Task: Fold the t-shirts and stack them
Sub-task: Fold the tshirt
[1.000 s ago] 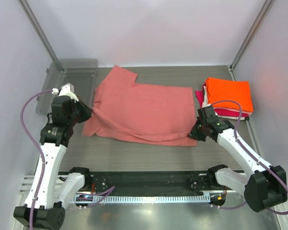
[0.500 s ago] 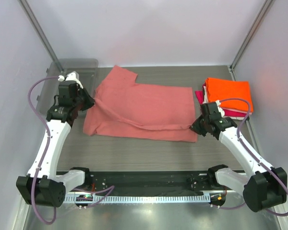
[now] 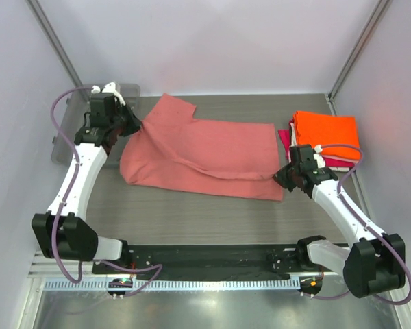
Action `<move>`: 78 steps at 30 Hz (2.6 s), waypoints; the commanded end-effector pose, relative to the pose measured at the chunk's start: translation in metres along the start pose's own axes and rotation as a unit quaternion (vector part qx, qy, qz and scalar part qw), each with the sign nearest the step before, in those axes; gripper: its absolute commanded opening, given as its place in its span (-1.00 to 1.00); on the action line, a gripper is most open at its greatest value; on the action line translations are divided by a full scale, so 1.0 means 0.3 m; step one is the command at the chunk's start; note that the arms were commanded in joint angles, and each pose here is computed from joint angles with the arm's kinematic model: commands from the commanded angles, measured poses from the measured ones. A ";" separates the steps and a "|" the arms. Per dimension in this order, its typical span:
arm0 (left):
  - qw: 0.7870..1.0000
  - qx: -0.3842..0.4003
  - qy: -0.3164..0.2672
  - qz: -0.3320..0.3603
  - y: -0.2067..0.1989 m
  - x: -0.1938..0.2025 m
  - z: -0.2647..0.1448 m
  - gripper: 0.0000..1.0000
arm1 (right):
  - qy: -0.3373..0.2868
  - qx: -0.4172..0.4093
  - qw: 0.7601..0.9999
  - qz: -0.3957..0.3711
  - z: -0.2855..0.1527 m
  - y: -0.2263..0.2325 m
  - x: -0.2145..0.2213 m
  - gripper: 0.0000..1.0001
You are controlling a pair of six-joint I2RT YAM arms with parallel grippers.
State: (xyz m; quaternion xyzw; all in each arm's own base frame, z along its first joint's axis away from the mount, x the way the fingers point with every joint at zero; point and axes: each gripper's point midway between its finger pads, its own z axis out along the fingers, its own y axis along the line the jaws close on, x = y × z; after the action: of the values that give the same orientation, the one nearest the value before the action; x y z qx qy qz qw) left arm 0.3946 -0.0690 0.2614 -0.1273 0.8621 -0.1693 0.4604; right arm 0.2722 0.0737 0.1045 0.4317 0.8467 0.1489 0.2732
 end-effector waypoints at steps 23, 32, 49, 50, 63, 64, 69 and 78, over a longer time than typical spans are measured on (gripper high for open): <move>0.998 0.010 0.033 0.046 -0.019 -0.039 0.283 -0.79 | -0.091 0.010 0.995 0.041 0.088 0.016 -0.134 0.31; 0.996 -0.012 -0.009 0.092 -0.070 -0.086 0.173 0.57 | -0.095 0.016 0.995 0.012 -0.007 -0.091 -0.097 0.53; 0.997 -0.064 -0.039 -0.024 0.011 0.097 -0.178 0.86 | -0.018 0.054 0.998 0.020 0.103 -0.257 0.074 0.11; 0.997 -0.064 -0.045 -0.025 0.016 0.098 -0.199 0.86 | -0.018 0.056 0.998 0.019 0.112 -0.257 0.074 0.11; 0.995 -0.053 -0.010 -0.079 0.076 0.302 -0.222 0.79 | -0.064 0.106 0.992 0.007 0.142 -0.306 -0.006 -0.98; 0.995 -0.054 -0.004 -0.084 0.083 0.326 -0.218 0.76 | -0.079 0.117 0.990 0.012 0.131 -0.326 -0.035 -0.98; 0.992 -0.068 0.033 -0.097 0.116 0.471 -0.171 0.69 | -0.111 0.128 0.985 0.022 0.080 -0.380 -0.138 -0.98; 0.990 -0.102 0.021 -0.094 0.198 0.573 -0.110 0.50 | -0.087 0.150 0.985 0.001 0.108 -0.393 -0.154 -0.91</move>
State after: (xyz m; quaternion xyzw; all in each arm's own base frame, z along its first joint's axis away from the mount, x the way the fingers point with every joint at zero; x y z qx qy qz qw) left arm 0.2504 -0.0787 0.1123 -0.2304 0.8973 -0.1224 0.3560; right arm 0.2280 -0.0243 0.0251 0.4964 0.8278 -0.0040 0.2613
